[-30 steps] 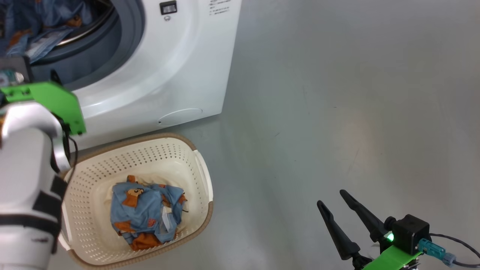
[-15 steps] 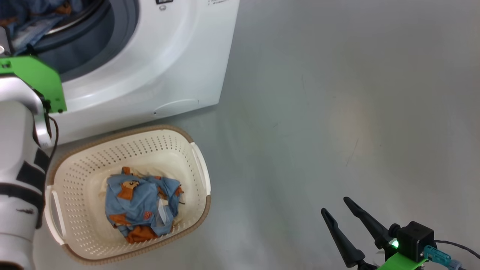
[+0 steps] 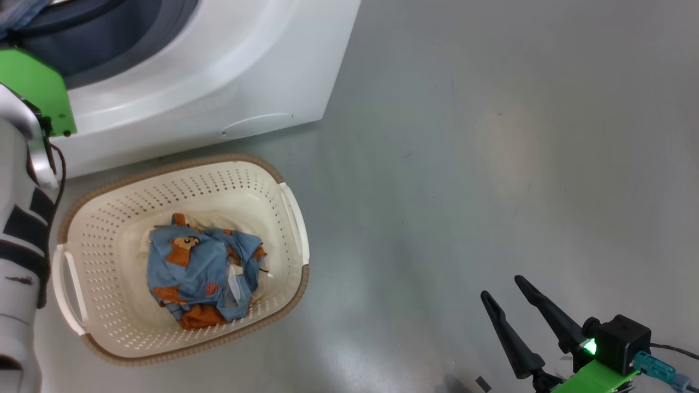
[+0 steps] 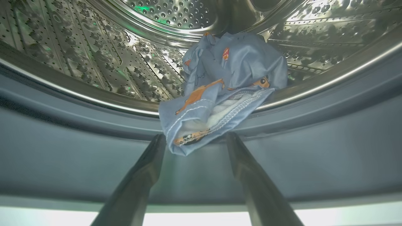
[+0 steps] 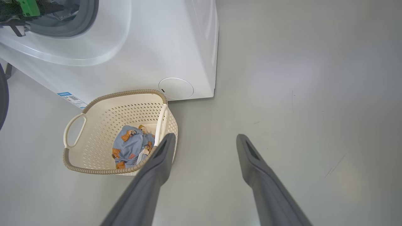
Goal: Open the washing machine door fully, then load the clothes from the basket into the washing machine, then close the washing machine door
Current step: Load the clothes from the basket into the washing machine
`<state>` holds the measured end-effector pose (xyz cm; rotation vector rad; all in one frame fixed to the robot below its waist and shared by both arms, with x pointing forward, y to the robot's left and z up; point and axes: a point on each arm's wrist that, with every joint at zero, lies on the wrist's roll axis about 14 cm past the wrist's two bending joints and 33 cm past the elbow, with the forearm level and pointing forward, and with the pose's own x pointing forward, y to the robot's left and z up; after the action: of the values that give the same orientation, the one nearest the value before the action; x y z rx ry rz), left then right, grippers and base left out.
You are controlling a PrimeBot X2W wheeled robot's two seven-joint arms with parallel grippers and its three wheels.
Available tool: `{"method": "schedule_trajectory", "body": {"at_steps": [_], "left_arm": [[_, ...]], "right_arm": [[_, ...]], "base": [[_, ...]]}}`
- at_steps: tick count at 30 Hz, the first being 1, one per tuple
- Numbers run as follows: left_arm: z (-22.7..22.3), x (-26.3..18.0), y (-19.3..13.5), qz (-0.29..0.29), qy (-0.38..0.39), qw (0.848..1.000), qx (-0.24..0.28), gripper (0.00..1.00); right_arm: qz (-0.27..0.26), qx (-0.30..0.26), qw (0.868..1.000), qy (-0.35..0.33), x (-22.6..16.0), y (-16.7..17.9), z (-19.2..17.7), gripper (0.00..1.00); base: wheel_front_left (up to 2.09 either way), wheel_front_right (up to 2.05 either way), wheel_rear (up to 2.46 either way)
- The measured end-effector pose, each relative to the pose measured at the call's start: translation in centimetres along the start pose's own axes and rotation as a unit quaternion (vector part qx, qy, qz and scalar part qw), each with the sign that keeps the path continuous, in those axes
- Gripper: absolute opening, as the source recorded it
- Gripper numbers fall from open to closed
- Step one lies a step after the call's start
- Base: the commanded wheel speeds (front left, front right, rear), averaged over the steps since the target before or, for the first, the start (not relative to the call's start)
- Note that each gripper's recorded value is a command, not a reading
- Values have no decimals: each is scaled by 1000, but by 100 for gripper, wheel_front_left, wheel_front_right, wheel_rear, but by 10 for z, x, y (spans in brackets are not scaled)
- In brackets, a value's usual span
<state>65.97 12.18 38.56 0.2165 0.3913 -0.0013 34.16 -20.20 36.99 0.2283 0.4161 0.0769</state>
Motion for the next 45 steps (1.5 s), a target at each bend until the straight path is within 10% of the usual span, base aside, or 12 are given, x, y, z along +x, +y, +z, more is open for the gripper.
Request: {"method": "schedule_trajectory", "body": {"at_steps": [22,33,45], "left_arm": [[-10,18,7,23,-5,1000,4,100],[-10,20,16,35,-16,999,4,49],[-11,23,16,34,-24,999,-3,16]], "right_arm": [[-20,6,1000,13,0,-11,-7,100],[-18,4,1000,13,1,-12,-6,100],[-20,4,1000,16,1,-13,-8,100]], "base": [[0,0,0],[0,0,0],[0,0,0]]}}
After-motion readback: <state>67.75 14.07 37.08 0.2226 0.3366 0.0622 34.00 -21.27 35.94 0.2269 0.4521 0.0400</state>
